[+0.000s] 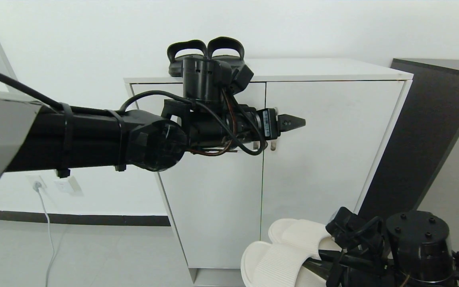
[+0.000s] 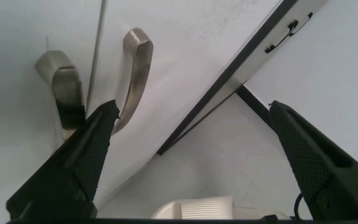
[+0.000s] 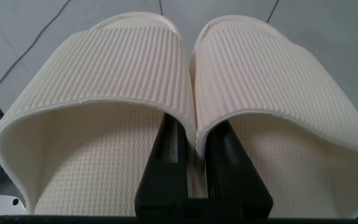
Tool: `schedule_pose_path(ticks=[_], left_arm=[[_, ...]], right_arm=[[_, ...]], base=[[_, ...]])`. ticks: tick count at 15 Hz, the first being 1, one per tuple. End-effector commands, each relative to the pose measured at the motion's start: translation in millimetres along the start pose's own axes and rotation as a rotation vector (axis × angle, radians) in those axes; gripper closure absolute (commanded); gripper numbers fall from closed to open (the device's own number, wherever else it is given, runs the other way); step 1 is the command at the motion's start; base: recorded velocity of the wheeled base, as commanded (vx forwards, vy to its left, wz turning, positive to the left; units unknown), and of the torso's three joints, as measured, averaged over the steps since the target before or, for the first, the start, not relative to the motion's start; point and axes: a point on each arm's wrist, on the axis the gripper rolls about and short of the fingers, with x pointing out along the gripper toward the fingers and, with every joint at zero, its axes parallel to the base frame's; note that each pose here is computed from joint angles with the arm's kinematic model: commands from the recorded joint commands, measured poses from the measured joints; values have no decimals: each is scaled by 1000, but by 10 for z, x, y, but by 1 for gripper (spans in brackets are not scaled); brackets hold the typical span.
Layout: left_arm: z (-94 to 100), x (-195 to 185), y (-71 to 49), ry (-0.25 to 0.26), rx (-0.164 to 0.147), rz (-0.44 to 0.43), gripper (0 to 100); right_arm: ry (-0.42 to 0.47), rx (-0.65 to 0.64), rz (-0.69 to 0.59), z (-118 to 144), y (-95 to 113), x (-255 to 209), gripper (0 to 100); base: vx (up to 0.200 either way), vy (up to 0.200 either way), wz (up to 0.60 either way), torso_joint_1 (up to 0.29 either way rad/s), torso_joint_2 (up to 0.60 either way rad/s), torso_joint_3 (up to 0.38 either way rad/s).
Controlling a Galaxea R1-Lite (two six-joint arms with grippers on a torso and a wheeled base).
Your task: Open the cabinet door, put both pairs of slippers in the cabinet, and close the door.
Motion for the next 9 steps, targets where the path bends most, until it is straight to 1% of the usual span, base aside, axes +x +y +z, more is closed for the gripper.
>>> schedule_pose_path(ticks=[1,4,6,9], left_arm=[[-6,22,22,0,-1,4,0],[-3,85,42,-4,0,1,0],[14,145,56,-14,-4,-2,0],[-5,159,67,-8,-7,-2,0]], right_arm=[[2,0,1,-6,2,2,100],[4,0,2,-8,2,2,100],[4,0,2,-8,2,2,100],[5,0,2,-10,2,5,100]], base=[[0,0,0,0,0,0],[0,0,0,0,0,0],[0,0,0,0,0,0],[0,0,0,0,0,0]])
